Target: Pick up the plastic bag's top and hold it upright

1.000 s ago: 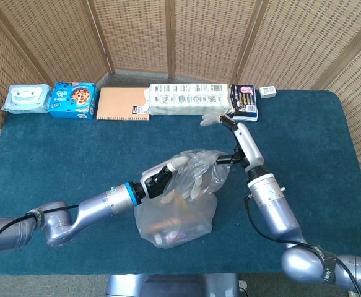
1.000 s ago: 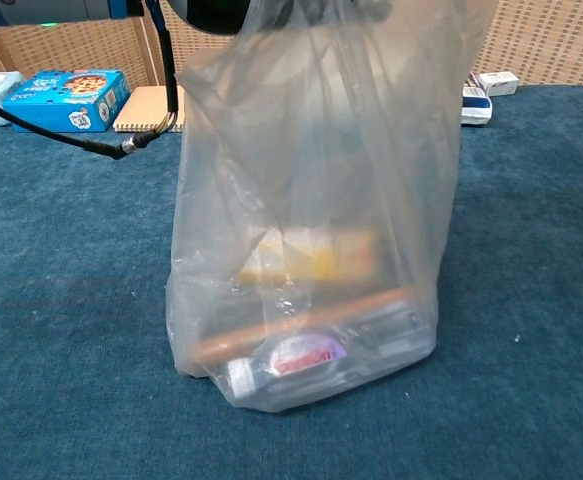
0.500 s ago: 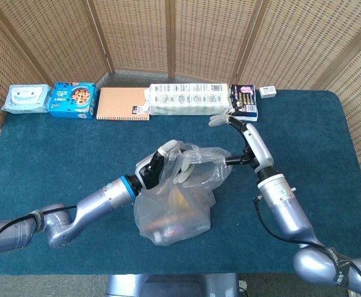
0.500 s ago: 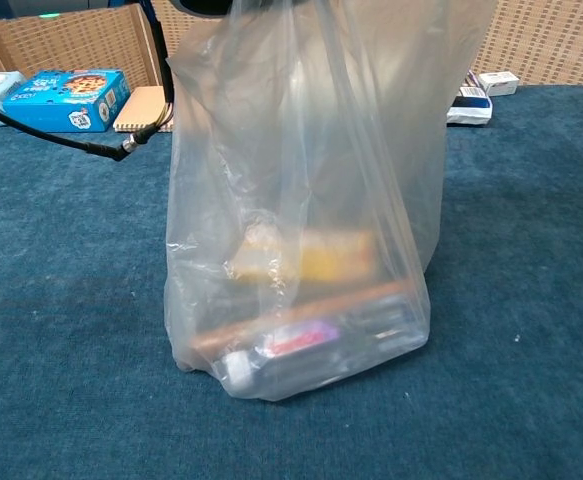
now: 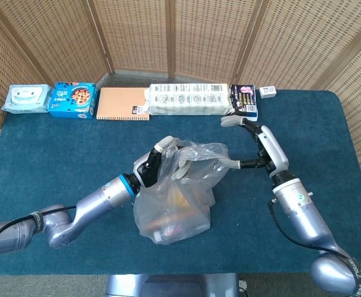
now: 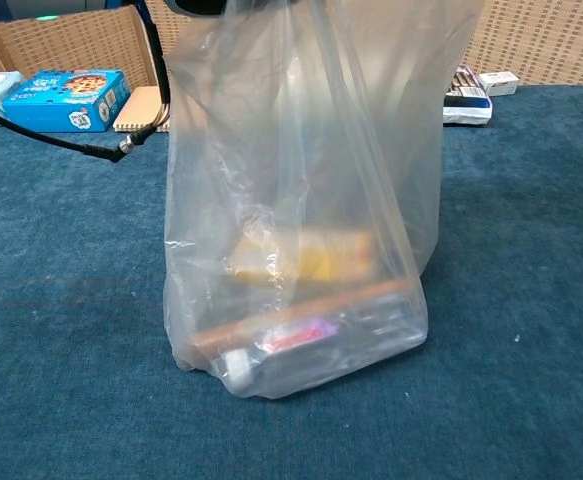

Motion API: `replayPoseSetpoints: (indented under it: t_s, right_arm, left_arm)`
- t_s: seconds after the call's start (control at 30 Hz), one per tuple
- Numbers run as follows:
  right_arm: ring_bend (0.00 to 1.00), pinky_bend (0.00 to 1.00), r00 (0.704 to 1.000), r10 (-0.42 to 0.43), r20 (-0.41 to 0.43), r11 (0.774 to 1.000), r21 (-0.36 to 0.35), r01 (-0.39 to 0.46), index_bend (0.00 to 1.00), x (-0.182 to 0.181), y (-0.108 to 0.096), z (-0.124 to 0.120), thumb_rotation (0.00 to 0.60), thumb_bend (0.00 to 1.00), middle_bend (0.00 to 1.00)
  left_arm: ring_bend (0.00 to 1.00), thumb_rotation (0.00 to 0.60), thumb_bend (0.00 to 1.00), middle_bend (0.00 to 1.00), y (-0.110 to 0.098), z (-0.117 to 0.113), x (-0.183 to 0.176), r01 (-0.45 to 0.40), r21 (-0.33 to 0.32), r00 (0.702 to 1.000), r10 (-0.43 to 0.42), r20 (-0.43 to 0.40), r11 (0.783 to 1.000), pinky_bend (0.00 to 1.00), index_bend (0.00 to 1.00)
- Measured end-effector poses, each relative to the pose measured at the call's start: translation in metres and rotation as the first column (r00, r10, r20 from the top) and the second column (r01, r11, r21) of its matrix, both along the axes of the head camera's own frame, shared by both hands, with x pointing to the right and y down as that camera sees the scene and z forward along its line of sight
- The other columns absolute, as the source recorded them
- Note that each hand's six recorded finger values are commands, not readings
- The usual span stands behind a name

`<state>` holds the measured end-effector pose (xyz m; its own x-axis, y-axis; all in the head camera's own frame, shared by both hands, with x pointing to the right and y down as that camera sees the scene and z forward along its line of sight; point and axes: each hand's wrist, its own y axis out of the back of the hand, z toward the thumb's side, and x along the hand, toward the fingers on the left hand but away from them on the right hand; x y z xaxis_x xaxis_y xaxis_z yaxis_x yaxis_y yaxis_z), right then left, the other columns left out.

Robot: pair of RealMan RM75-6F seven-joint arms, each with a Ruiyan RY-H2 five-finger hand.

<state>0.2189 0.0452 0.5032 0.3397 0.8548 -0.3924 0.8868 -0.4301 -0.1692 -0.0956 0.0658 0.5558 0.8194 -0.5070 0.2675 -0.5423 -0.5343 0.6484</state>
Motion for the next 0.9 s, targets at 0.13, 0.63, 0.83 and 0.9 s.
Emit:
replayPoseSetpoints:
  t_s: [0.13,0.63,0.83,0.9]
  right_arm:
    - [0.11,0.07,1.0,0.019,0.015,1.0,0.004,-0.019,0.31,0.009,0.001,-0.004,0.6,0.08,0.22]
    - [0.1,0.07,0.993,0.046,0.107,0.999,-0.033,-0.042,0.3,0.033,0.007,-0.013,0.6,0.08,0.22]
    - [0.1,0.08,0.992,0.102,0.075,0.995,-0.016,-0.101,0.3,0.063,0.007,-0.007,0.6,0.08,0.22]
    - [0.1,0.08,0.991,0.126,0.055,0.992,-0.016,-0.125,0.3,0.074,0.011,-0.002,0.6,0.08,0.21]
  left_arm:
    - [0.8,0.0,0.31,0.74,0.0,0.001,-0.002,0.003,-0.006,1.0,-0.003,-0.001,1.0,0.62,0.67]
    - [0.8,0.0,0.31,0.74,-0.001,-0.002,-0.008,0.029,-0.053,0.999,-0.031,-0.042,0.998,0.62,0.67]
    - [0.8,0.0,0.31,0.74,-0.001,-0.008,-0.008,0.035,-0.103,0.994,-0.046,-0.099,0.994,0.62,0.67]
    - [0.8,0.0,0.31,0.74,0.0,-0.01,-0.009,0.033,-0.123,0.992,-0.048,-0.117,0.992,0.62,0.67]
